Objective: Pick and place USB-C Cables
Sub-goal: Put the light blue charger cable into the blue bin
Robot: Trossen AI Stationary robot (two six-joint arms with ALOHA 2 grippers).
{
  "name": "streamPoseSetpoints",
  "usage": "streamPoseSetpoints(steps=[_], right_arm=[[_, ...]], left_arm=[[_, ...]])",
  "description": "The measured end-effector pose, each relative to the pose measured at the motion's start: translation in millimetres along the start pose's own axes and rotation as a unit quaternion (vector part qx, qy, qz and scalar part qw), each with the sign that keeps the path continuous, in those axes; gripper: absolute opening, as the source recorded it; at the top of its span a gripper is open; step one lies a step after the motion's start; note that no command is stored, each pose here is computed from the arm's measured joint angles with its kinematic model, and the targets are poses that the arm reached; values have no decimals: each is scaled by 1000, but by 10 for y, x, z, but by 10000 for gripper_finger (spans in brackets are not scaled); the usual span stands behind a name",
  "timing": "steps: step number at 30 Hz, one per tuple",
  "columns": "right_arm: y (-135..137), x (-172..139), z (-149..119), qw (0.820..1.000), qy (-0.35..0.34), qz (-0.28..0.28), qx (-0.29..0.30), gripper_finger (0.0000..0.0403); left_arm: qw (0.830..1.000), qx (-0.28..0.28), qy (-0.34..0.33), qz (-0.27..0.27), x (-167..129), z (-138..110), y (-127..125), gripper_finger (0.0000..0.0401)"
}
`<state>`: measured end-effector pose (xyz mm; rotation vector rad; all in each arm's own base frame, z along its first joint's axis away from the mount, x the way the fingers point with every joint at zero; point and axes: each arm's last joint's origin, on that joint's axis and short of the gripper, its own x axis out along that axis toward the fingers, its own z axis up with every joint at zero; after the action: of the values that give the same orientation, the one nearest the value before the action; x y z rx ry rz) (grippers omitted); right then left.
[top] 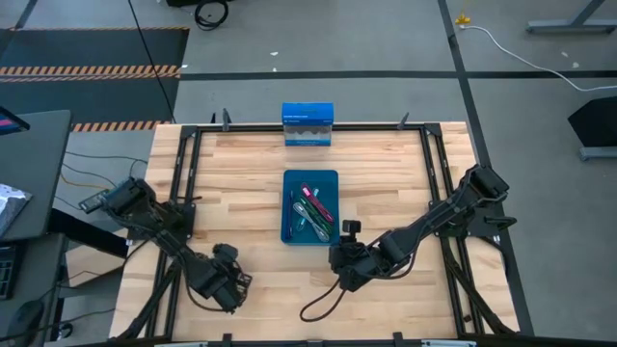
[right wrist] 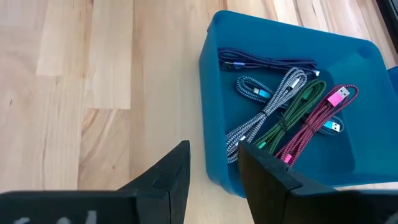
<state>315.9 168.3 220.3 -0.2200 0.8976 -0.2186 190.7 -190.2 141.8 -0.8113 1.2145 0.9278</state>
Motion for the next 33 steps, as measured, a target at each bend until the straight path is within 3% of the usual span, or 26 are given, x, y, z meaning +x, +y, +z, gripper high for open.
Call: streamPoseSetpoints(steps=[6, 10, 18, 26, 33], right_arm=[[18, -30, 7, 1000, -2, 6, -5, 140], [13, -153, 58, 1000, -16, 16, -2, 140], [-153, -609, 158, 996, -73, 46, 34, 140], [-241, -1021, 143, 989, -135, 30, 51, 140], [-286, -1067, 67, 991, -124, -10, 42, 140]], left_arm=[[999, 27, -30, -4, 8, 68, -13, 24], [996, 32, -82, -9, 22, 192, -41, 23], [991, 74, -107, -6, -43, 570, -195, 23], [974, 123, -191, -13, -555, 1147, -466, 24], [953, 134, -260, -81, -953, 1834, -761, 24]])
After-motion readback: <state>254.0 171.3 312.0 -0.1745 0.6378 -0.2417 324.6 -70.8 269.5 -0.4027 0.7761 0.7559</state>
